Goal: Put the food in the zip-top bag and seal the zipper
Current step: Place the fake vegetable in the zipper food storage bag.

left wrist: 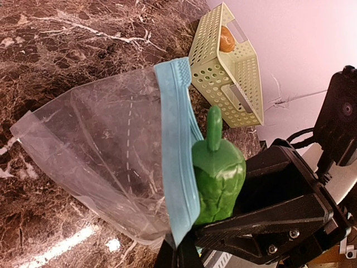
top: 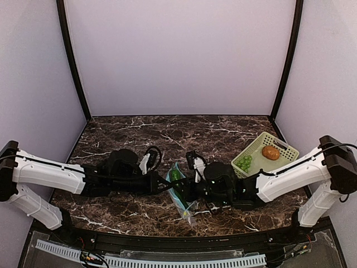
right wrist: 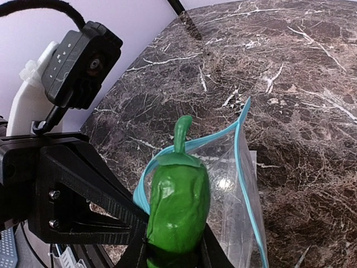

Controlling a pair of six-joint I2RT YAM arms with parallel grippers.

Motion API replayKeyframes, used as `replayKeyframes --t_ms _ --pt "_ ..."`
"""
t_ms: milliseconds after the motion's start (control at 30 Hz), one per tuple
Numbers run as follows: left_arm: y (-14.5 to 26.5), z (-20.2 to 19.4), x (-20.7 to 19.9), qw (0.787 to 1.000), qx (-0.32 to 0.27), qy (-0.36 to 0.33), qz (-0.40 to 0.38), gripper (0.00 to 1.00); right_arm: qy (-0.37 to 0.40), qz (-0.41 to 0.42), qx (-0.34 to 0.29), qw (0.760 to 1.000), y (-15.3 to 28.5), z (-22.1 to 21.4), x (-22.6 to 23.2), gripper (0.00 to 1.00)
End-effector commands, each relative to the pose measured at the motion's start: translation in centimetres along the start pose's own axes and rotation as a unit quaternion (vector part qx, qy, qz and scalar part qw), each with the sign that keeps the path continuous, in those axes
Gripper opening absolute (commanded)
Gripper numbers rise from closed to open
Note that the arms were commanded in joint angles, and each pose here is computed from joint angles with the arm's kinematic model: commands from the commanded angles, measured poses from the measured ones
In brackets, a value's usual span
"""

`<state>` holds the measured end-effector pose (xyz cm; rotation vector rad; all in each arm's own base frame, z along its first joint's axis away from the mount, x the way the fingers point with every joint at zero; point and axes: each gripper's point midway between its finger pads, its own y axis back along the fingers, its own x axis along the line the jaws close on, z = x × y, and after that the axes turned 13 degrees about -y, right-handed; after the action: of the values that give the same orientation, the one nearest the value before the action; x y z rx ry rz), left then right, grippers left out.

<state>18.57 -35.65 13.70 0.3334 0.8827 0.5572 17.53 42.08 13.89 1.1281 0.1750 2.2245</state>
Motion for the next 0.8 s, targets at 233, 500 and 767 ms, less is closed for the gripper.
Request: replayKeyframes --t_ms 233,500,767 --pt "1.7 1.5 0.1 0.999 -0.039 0.001 0.008 0.01 -0.009 -0.073 0.058 0.996 -0.8 -3.2 -2.9 0.0" --pt "2.5 1.8 0.4 0.998 -0.054 0.004 0.016 0.01 -0.008 -0.101 0.061 0.993 -0.6 -3.3 -3.9 0.0" --pt "2.6 1.4 0.7 0.998 -0.051 0.001 0.021 0.01 0.057 -0.067 0.072 0.994 -0.5 -3.1 -2.3 0.01"
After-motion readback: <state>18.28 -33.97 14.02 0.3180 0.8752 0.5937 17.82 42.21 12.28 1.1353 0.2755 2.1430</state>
